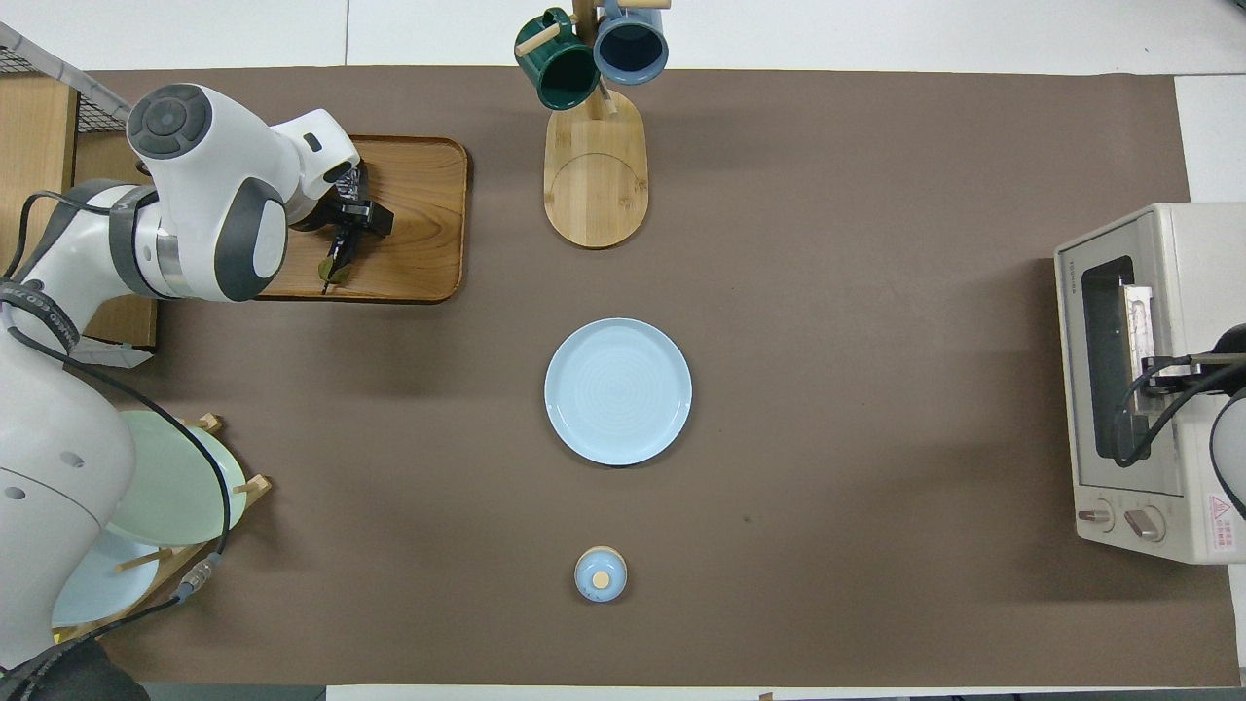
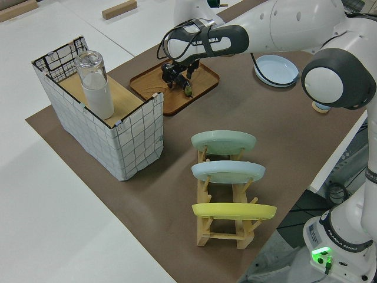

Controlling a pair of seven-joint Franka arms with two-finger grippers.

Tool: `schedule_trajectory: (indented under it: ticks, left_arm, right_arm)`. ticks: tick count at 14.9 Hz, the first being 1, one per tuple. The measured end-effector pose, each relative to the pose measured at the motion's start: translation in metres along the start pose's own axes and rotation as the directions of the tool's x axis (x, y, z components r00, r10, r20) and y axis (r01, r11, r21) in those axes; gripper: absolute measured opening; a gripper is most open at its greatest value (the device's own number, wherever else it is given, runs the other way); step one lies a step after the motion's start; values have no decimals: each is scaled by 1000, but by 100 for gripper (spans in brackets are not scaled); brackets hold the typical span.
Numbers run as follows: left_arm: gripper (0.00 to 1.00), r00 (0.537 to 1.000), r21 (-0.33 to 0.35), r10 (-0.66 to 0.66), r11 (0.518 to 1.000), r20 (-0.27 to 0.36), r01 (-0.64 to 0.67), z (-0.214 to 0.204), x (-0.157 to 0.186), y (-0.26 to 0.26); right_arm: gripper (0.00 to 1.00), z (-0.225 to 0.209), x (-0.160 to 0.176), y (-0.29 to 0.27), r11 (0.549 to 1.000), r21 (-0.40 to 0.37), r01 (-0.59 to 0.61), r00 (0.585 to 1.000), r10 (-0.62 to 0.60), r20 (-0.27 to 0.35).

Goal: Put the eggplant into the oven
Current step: 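Grasp the eggplant with the left gripper while the right gripper reaches the oven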

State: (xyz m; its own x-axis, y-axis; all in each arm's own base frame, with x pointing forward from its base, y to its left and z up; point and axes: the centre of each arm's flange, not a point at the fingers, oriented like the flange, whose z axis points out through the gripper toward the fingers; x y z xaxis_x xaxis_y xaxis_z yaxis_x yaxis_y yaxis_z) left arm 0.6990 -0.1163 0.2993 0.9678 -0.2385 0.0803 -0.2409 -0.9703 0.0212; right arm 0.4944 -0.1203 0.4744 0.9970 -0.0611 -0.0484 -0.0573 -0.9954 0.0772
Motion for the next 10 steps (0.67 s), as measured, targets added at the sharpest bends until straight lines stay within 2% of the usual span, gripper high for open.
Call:
schedule_trajectory:
  ticks: [4, 5, 9, 10]
  left_arm:
    - [89, 1000, 0, 4, 1000, -6, -4, -7, 1, 3]
    - [81, 1000, 0, 4, 1000, -6, -4, -7, 1, 3]
    - [33, 1000, 0, 4, 1000, -7, -4, -8, 1, 3]
    - [29, 1000, -1, 2, 1000, -6, -2, -10, 2, 3]
  right_arm:
    - [1, 0, 0, -2, 1000, -1, 4, 1000, -4, 1]
    - [1, 1, 1, -7, 1000, -1, 13, 1000, -13, 1]
    - [1, 10, 13, -42, 997, -6, 79, 996, -80, -27]
    - [1, 12, 14, -51, 996, -5, 90, 996, -90, -22]
